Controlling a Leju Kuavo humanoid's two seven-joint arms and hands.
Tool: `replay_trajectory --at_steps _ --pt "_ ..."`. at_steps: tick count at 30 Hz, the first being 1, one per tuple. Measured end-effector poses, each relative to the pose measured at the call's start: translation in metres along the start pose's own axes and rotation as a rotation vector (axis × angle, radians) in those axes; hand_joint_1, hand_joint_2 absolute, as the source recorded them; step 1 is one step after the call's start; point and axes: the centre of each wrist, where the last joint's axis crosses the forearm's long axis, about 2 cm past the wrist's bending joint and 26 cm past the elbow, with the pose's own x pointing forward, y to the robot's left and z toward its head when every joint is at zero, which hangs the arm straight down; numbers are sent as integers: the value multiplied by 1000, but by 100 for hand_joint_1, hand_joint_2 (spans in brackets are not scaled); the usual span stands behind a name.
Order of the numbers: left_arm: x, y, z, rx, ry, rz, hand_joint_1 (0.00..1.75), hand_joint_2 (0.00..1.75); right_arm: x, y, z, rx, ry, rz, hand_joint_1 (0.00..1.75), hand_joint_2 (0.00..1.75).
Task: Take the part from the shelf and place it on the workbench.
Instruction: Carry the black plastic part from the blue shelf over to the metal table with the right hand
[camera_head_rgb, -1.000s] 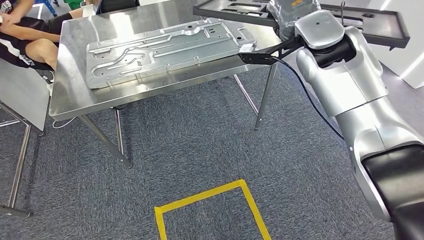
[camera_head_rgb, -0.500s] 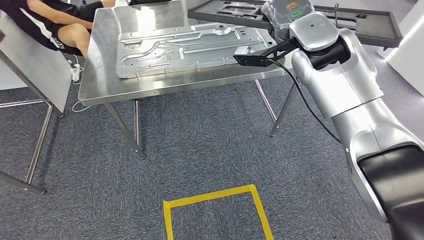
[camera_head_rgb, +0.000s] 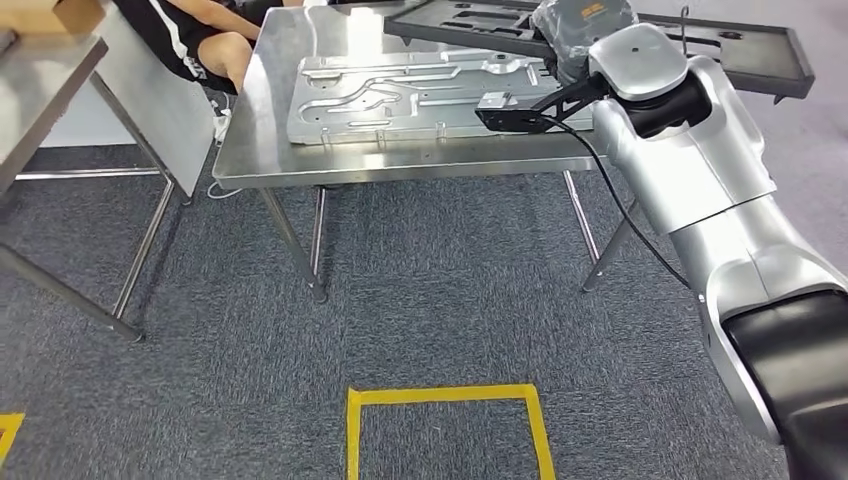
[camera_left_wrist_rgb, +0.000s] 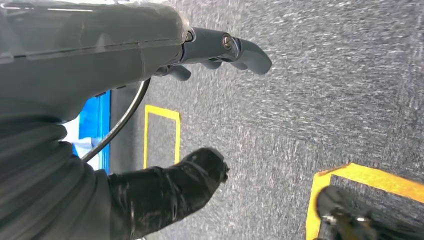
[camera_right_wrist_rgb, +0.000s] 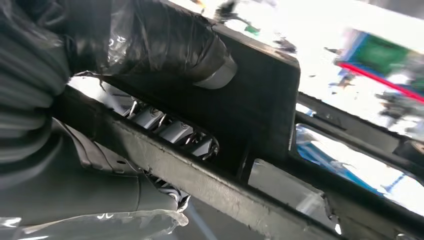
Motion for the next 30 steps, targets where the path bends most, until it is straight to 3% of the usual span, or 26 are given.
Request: replay_trajectory --at_steps 30 --pt "0 0 0 -10 -18 -15 0 175 -4 4 1 5 20 -1 175 175"
